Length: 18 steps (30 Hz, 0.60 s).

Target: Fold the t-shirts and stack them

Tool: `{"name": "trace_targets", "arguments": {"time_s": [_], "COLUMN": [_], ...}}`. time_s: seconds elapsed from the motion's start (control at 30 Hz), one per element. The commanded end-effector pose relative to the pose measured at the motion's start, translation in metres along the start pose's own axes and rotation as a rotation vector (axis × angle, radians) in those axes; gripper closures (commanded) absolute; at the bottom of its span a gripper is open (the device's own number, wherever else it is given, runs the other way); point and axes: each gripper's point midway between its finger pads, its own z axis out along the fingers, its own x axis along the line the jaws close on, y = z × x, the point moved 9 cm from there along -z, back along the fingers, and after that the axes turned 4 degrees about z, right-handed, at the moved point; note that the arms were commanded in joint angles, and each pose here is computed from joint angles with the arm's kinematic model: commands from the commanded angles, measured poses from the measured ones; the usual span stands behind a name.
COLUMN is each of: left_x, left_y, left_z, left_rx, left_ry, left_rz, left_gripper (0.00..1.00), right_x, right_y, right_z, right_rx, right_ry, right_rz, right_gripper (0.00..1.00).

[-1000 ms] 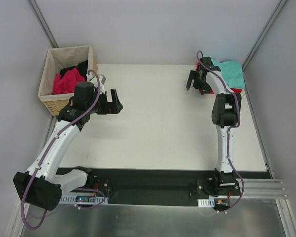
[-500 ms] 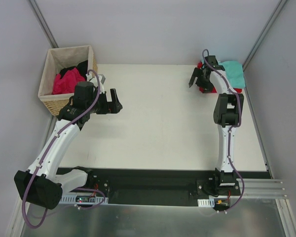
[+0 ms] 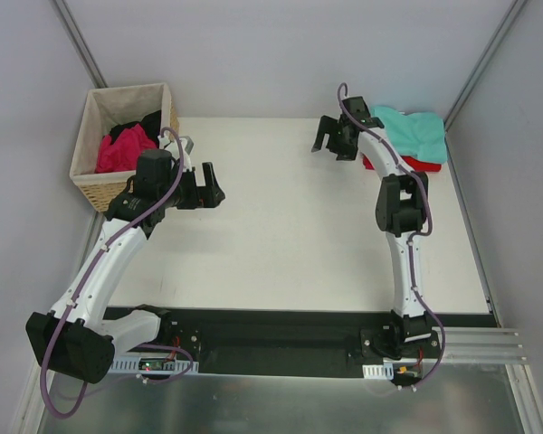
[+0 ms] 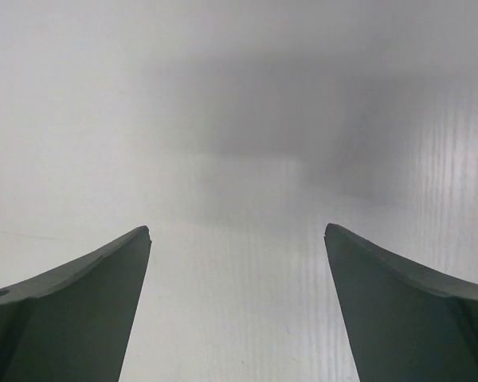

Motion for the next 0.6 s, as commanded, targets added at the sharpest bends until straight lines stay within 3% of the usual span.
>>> {"name": "trace_targets", "arguments": {"time_s": [0.0,0.23,0.57], "left_x": [0.002,0.003,0.006], "left_y": [0.002,0.001,0.0], "left_z": [0.0,0.003,0.007], "left_rx": [-0.019,-0.009,0.002], "left_ry": [-0.004,0.001,0.02], "left_rz": [0.001,0.002,0.002], "left_gripper": [0.01,0.01,0.01], "right_x": [0.015,-0.024,-0.071], "right_y": [0.032,0.056,0.07], "right_z": [-0.005,0.019,0.026], "right_rx": [-0.132,-0.215,-0.238], "right_ry": [0.092,0.04,-0.043], "right_rz": [0.015,0.108,0.219], "right_gripper": [0.05,0.05,0.05]}}
